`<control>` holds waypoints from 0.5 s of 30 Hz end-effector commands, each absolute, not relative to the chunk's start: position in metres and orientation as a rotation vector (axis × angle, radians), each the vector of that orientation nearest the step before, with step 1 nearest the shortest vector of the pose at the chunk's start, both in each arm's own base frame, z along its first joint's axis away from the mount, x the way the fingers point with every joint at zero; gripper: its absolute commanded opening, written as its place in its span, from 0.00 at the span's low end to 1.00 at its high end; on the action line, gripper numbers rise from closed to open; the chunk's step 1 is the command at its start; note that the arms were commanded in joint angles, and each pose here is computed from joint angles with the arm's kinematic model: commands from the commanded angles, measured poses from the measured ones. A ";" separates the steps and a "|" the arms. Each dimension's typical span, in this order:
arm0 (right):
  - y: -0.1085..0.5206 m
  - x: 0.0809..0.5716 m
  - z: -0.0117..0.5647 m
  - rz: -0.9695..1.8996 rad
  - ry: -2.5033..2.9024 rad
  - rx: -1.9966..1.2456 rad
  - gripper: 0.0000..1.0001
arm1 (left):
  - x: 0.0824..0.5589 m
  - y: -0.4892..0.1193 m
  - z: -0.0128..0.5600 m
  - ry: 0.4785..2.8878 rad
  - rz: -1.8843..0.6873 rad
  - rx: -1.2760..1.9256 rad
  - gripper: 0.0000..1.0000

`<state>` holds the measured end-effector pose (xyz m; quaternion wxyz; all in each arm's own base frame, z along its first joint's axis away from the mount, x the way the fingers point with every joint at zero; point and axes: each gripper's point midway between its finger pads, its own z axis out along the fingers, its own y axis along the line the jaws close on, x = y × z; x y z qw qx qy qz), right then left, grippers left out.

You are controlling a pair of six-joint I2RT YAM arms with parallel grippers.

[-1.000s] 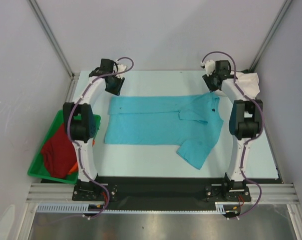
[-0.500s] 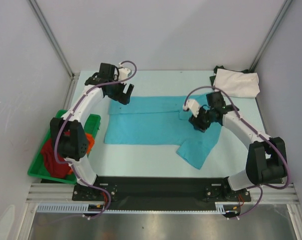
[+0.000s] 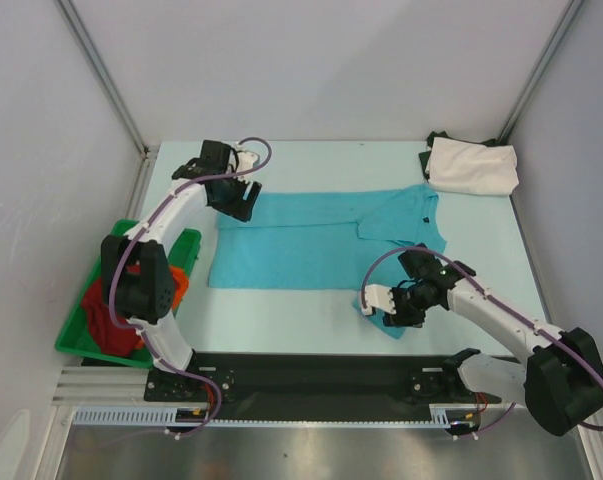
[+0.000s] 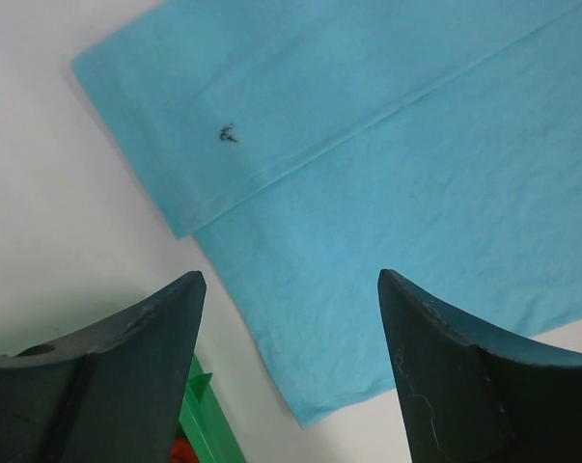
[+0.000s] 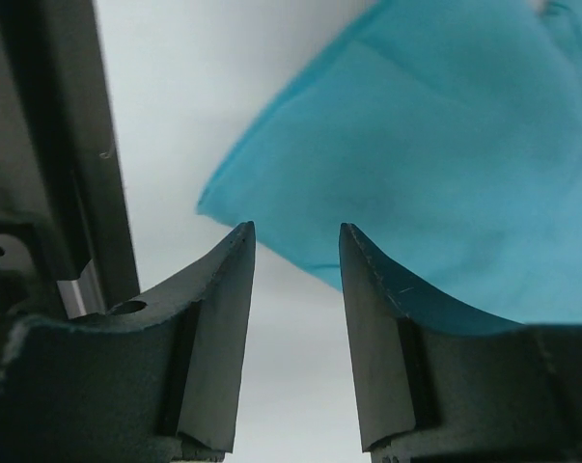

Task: Fold and stack the t-shirts
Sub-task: Fold the tshirt

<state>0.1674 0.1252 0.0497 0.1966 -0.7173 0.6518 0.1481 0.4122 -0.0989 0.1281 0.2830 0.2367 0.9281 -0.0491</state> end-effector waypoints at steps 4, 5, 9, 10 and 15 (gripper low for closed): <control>0.134 0.144 0.042 0.464 1.686 -2.143 0.45 | 0.416 -0.083 0.119 2.509 -0.081 0.571 0.75; 0.135 0.144 0.040 0.461 1.677 -2.147 0.45 | 0.413 -0.083 0.116 2.522 -0.092 0.572 0.74; 0.136 0.140 0.033 0.475 1.673 -2.175 0.45 | 0.402 -0.080 0.103 2.554 -0.090 0.589 0.71; 0.136 0.139 0.033 0.479 1.672 -2.179 0.45 | 0.400 -0.079 0.100 2.561 -0.086 0.594 0.71; 0.130 0.132 0.031 0.492 1.663 -2.226 0.45 | 0.393 -0.075 0.089 2.588 -0.084 0.594 0.71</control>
